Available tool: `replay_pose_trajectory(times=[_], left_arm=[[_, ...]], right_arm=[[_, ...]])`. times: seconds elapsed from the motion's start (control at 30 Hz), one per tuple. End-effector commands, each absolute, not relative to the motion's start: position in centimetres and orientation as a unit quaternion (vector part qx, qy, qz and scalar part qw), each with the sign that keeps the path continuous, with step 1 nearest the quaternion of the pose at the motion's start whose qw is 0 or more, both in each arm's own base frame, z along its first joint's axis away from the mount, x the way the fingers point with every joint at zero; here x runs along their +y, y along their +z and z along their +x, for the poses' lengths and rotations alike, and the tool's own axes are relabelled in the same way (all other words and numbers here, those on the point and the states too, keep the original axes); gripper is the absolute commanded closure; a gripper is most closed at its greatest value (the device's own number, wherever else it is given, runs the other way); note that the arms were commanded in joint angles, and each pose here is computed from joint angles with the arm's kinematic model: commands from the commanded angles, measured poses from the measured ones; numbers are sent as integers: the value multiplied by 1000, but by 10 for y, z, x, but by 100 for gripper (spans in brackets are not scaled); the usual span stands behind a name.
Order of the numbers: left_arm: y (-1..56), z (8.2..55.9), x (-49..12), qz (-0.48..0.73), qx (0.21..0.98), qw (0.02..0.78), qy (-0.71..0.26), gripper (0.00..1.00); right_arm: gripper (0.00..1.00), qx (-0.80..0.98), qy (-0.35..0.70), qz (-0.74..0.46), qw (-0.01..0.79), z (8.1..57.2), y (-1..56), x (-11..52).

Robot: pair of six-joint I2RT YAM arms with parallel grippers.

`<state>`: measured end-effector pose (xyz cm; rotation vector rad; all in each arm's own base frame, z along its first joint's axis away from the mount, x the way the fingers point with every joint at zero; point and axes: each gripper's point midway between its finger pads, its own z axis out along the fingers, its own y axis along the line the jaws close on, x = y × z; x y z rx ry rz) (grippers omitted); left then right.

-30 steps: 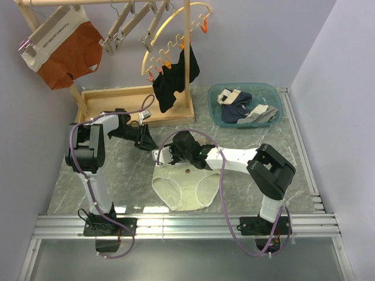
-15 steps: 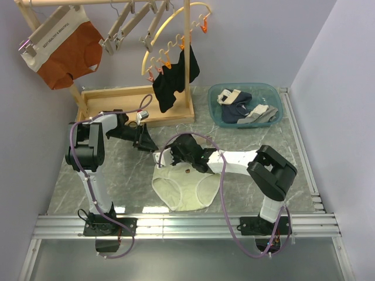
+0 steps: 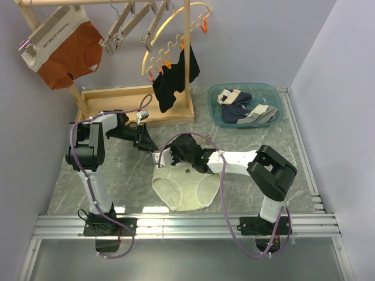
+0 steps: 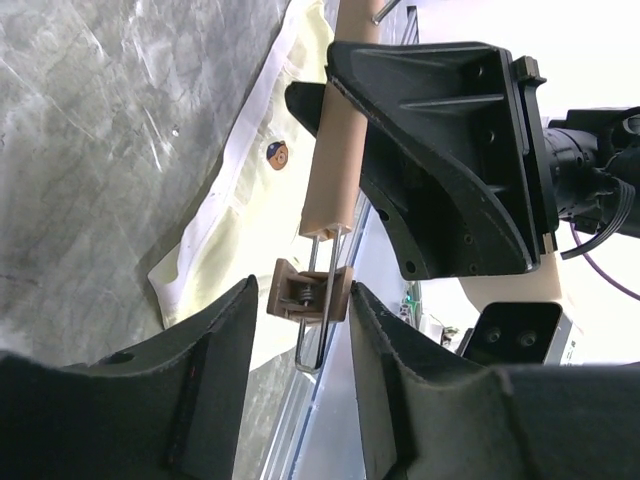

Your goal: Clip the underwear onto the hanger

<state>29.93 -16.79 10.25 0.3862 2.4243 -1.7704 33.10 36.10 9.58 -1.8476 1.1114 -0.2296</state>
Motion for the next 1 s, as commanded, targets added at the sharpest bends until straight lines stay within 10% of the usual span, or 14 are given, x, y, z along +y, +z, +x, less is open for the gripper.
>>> replay_pose_trajectory(times=[0.0, 0.4, 0.63, 0.8, 0.97], left_arm=[[112, 308, -169, 143, 788, 78, -593, 53], [111, 308, -169, 142, 789, 78, -593, 99], [108, 309, -167, 148, 796, 82, -581, 100], [112, 309, -166, 162, 797, 96, -574, 49], [114, 308, -167, 172, 804, 109, -559, 44]], right_arm=[[100, 433, -98, -737, 509, 329, 130, 369], [100, 434, -97, -740, 504, 328, 128, 368], [100, 438, -92, -740, 501, 328, 126, 368], [100, 439, -78, -745, 496, 323, 125, 370], [100, 443, -66, -750, 487, 320, 122, 372]])
